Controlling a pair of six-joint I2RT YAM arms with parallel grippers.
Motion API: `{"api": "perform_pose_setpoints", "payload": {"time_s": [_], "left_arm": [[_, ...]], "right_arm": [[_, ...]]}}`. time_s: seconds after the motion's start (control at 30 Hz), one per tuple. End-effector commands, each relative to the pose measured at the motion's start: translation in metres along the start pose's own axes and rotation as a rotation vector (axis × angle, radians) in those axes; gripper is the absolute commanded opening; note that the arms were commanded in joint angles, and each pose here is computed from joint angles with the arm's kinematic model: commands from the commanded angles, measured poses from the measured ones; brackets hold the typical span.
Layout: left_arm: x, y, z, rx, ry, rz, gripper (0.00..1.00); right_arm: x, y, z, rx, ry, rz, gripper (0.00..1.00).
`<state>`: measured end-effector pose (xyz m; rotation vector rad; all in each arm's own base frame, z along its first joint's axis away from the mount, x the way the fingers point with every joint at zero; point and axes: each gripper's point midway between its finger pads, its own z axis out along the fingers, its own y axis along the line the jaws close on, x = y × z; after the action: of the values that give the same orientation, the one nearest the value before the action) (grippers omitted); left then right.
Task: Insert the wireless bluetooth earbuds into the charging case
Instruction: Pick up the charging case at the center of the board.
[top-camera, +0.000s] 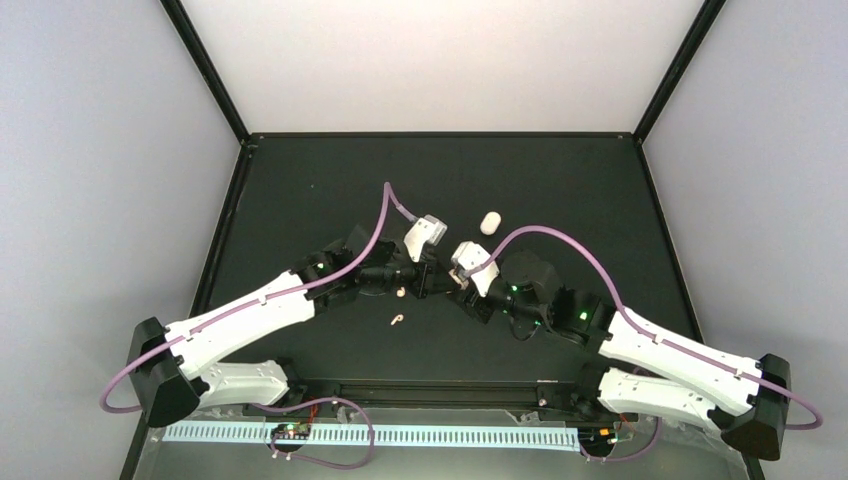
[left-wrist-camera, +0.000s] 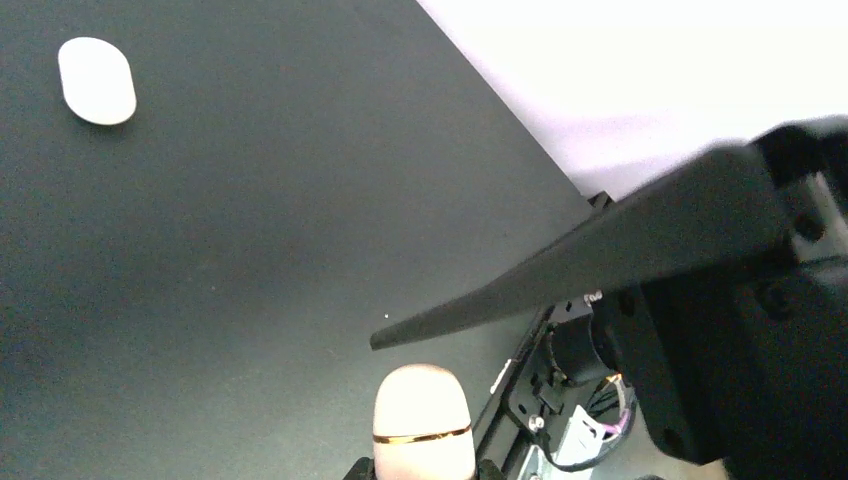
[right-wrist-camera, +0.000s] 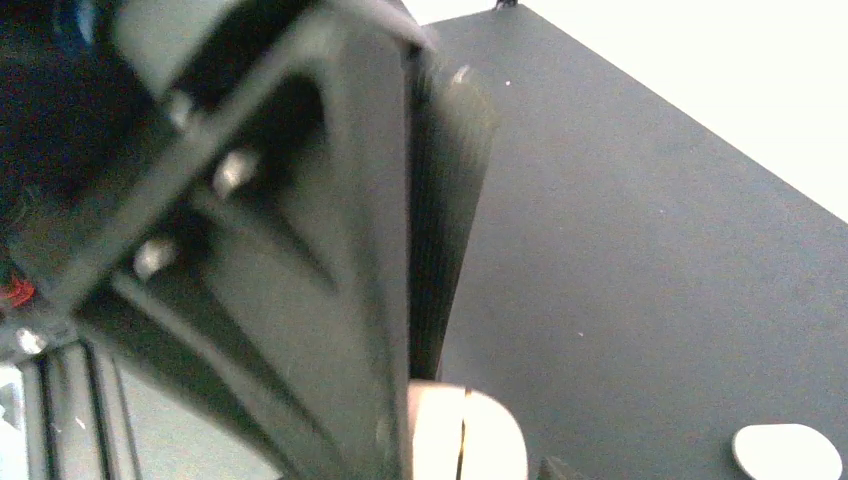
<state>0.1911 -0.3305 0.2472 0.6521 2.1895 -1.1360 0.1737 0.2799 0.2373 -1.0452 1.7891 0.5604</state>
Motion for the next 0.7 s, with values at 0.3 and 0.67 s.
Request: {"api": "perform_pose_setpoints", "payload": {"time_s": [0.3, 0.67], "left_arm": [[-0.062, -0.013, -0.096, 0.059, -0.441, 0.066, 0.02], [-0.053, -0.074, -0.184, 0.330, -0.765, 0.347, 0.01]], "right_arm": [[-0.098, 0.004, -0.056, -0.090, -0.297, 0.219, 0.76], [-0.172, 0.034, -0.083, -0.403, -0.512, 0.398, 0.77]]}}
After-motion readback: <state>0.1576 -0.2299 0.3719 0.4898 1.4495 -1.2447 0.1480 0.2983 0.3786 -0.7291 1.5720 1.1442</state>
